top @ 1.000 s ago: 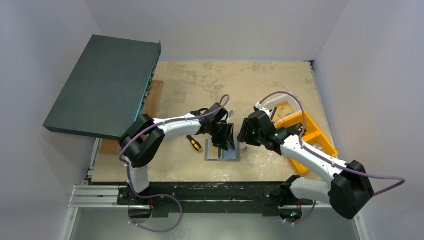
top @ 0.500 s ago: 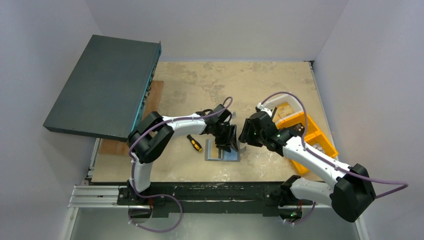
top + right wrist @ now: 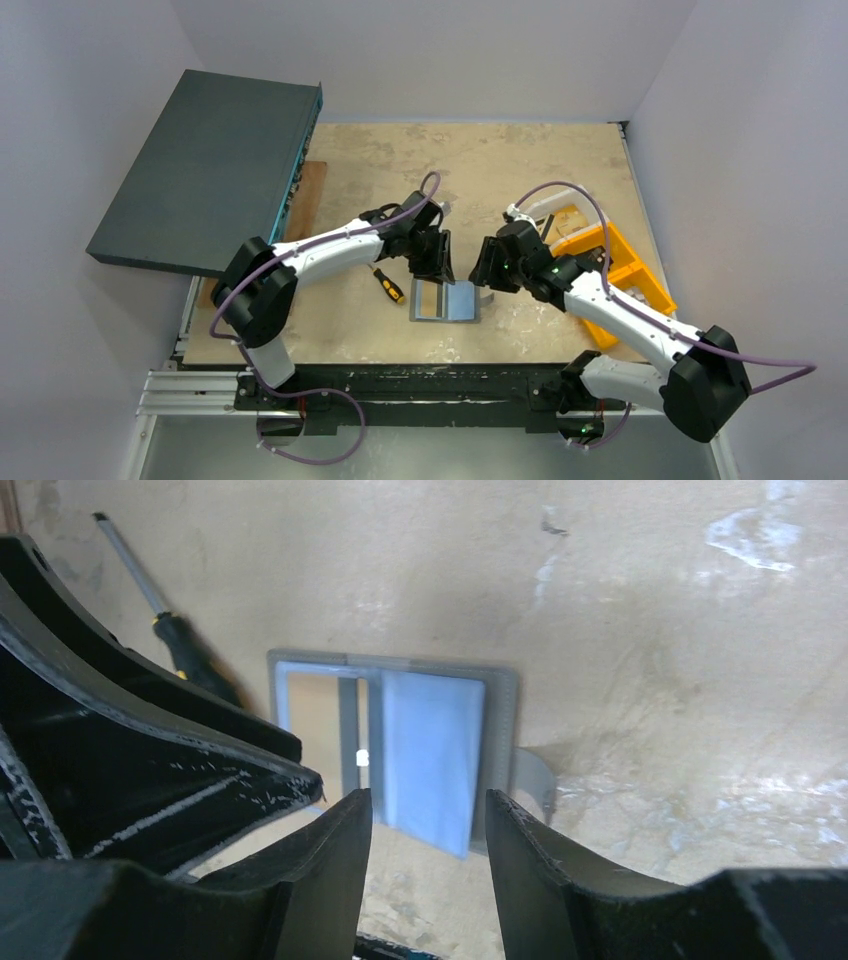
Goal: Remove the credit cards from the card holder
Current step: Remove the credit card from the card holder.
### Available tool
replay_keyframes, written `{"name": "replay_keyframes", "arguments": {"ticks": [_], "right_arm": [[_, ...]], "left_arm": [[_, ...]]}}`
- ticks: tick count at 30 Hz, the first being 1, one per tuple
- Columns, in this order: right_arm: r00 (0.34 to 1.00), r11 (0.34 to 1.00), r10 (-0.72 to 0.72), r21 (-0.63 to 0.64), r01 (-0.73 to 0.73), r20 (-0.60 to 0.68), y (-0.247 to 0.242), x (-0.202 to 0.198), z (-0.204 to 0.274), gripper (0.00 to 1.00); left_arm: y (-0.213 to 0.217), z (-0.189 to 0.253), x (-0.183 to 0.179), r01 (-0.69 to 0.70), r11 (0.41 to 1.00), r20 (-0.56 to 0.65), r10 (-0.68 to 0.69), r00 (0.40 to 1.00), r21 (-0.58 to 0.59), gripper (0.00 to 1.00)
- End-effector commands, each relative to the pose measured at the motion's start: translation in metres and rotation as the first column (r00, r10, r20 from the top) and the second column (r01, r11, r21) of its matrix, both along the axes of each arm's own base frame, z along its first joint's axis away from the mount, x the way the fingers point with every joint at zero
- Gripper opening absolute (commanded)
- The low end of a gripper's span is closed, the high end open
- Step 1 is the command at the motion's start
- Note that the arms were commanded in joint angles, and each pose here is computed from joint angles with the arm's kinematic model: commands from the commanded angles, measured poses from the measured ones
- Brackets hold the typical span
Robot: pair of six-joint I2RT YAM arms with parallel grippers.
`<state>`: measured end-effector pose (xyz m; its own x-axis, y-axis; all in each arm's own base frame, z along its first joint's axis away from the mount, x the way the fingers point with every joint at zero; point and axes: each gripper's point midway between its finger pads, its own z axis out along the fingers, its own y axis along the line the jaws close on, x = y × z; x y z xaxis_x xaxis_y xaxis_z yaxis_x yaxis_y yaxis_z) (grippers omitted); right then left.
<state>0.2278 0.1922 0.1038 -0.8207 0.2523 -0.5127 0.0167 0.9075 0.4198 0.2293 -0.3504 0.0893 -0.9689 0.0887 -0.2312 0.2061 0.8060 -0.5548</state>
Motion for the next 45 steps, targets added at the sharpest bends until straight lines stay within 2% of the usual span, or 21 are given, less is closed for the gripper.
{"name": "replay_keyframes", "arguments": {"ticks": [1, 6, 14, 20, 32, 45], "right_arm": [[0.995, 0.991, 0.089, 0.091, -0.093, 0.047, 0.038, 0.008, 0.022, 0.45], [0.989, 0.979, 0.147, 0.142, -0.146, 0.004, 0.061, 0.009, 0.003, 0.39], [0.976, 0.959, 0.213, 0.204, -0.198, -0.052, 0.088, 0.013, -0.024, 0.32], [0.966, 0.951, 0.233, 0.235, -0.203, -0.109, 0.094, 0.006, -0.049, 0.30], [0.963, 0.957, 0.220, 0.225, -0.182, -0.156, 0.088, -0.002, -0.076, 0.32], [0.956, 0.948, 0.228, 0.268, -0.174, -0.187, 0.086, -0.009, -0.090, 0.34]], "left_arm": [[0.043, -0.001, 0.004, -0.057, 0.993, 0.055, 0.052, 0.997, 0.103, 0.32], [0.065, -0.014, 0.002, -0.092, 0.985, 0.046, 0.086, 0.995, 0.145, 0.28], [0.062, -0.027, 0.001, -0.089, 0.985, 0.020, 0.087, 0.996, 0.151, 0.19], [0.059, -0.036, 0.002, -0.087, 0.984, -0.004, 0.089, 0.996, 0.157, 0.11], [0.053, -0.053, -0.003, -0.076, 0.983, -0.046, 0.085, 0.995, 0.168, 0.02], [0.042, -0.070, -0.009, -0.079, 0.979, -0.089, 0.097, 0.991, 0.187, 0.00]]}}
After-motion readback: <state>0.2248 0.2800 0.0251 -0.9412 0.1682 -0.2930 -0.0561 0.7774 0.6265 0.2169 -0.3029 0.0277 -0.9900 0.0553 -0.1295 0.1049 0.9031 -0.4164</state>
